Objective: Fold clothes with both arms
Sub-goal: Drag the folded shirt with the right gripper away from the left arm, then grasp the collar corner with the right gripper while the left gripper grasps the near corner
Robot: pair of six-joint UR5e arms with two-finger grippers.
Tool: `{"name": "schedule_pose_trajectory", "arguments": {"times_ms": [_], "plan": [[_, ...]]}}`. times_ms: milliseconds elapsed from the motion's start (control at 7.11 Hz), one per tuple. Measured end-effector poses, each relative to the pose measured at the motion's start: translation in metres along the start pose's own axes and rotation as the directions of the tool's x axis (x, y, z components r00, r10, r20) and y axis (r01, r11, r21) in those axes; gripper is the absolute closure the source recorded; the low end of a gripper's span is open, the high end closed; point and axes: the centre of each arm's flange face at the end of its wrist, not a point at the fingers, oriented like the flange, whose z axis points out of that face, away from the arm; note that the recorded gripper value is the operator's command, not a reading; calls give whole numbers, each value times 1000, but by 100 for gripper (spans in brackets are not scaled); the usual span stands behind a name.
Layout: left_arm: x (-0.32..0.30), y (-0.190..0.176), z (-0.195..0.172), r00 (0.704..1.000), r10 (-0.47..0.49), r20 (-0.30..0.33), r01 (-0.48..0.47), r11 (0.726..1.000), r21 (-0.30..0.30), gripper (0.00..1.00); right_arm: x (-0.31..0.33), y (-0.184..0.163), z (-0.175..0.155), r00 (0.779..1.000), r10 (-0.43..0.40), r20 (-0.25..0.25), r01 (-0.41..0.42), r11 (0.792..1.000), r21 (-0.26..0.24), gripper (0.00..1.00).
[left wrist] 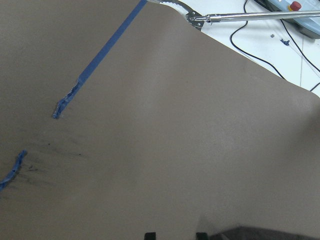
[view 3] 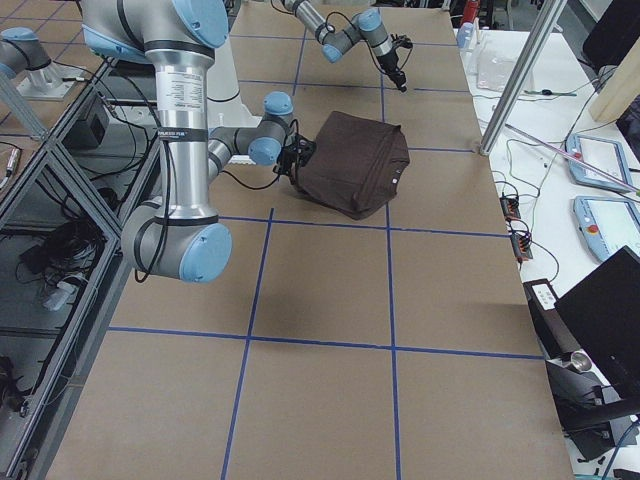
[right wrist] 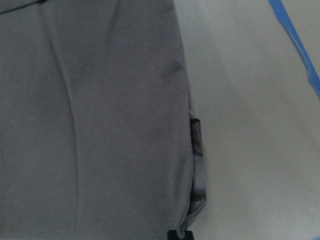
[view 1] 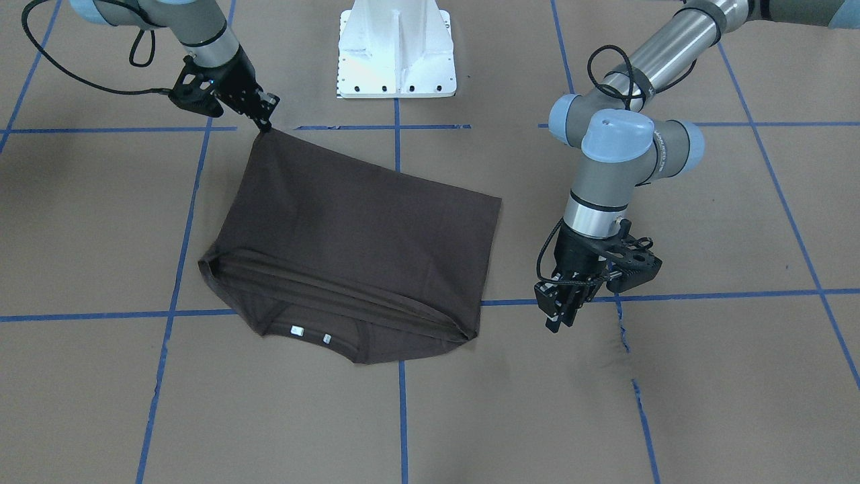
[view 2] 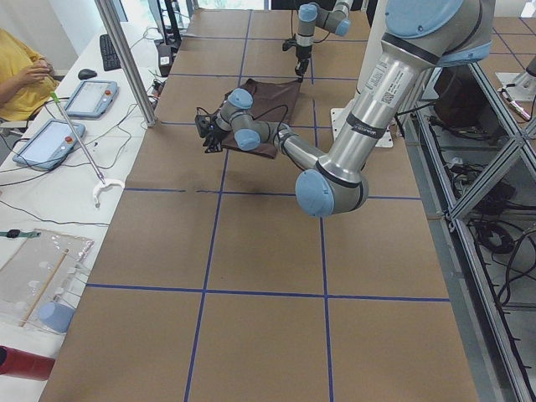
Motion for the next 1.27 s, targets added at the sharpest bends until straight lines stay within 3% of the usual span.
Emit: {"name": "schedule_pose_trajectory", "arguments": {"times_ms": [141, 281, 563, 704, 985, 1266], "plan": [[3, 0, -2, 1000, -2, -5, 2, 1000, -2, 62, 13, 41, 7, 998, -53, -31, 51, 996, -70, 1], [5, 1, -6, 1000, -4, -14, 4, 1000, -4, 61, 22, 72, 15, 994, -94, -54, 87, 989, -121, 0], [14, 8, -25, 998, -23, -53, 21, 999, -28, 60, 27, 86, 15, 992, -107, -63, 97, 985, -141, 0], [15, 17, -44, 995, -68, -79, 61, 994, -92, 58, 21, 70, -2, 996, -80, -31, 76, 991, -113, 0], [2, 65, -87, 983, -154, -97, 126, 961, -248, 53, 5, 10, -47, 998, 7, 62, -8, 1000, 9, 0], [-15, 139, -95, 978, -206, -25, 184, 916, -357, 49, -11, -56, -56, 992, 60, 114, -77, 985, 154, 0]]}}
